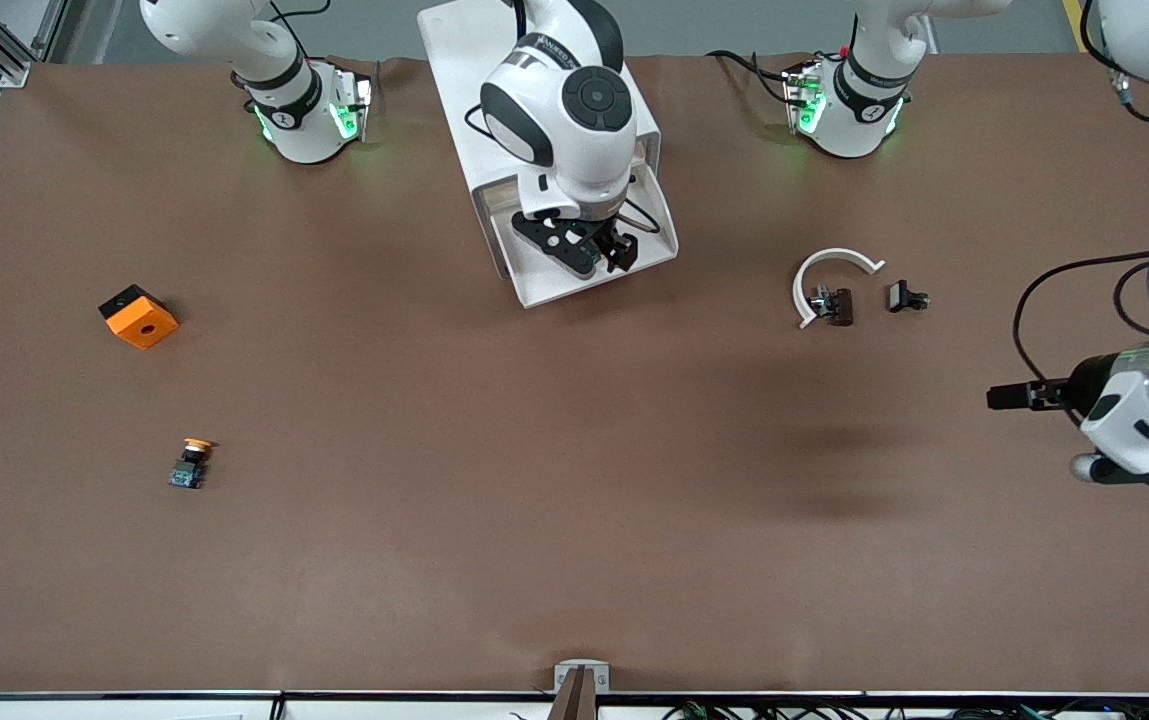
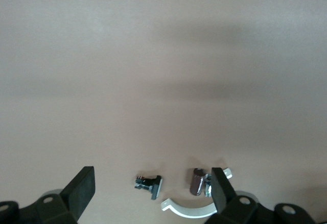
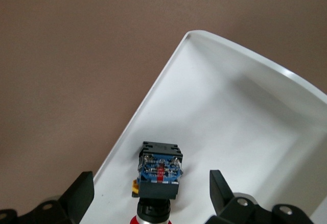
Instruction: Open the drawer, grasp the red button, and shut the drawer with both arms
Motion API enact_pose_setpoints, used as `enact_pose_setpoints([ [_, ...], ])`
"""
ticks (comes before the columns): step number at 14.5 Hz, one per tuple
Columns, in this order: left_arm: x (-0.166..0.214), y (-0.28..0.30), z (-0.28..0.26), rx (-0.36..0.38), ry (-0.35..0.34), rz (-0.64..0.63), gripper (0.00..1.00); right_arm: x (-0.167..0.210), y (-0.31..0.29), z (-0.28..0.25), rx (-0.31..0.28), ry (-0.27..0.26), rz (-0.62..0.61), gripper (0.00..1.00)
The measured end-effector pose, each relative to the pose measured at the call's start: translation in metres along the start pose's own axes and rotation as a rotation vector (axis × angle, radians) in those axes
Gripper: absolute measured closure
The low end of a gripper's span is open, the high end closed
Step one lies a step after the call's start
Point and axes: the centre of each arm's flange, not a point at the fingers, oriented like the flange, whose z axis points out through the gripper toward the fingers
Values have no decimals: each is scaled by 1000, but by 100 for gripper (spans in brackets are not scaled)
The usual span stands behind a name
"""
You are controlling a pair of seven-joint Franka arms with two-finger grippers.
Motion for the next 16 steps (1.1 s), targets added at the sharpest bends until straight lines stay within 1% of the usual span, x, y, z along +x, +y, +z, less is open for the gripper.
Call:
enact_pose_setpoints([
  [4,-20,-11,-22,-22,30,2,0,-1,-1,2,-2,1,-2,0],
  [6,-22,-10,-24,-30,38,16,0,-3,-1,4,-4,1,-3,0],
  [9,-20,-8,-25,-16,58,31,0,-4,-5,14,1,3,6,0],
  [12,-21,-1,-37,-18,100,44,0,-4,-7,25,-4,6,14,0],
  [14,-27,10,-56,-20,148,65,0,-4,-8,26,-4,7,18,0],
  [16,-42,20,-87,-22,206,80,0,-4,-8,25,-3,7,19,0],
])
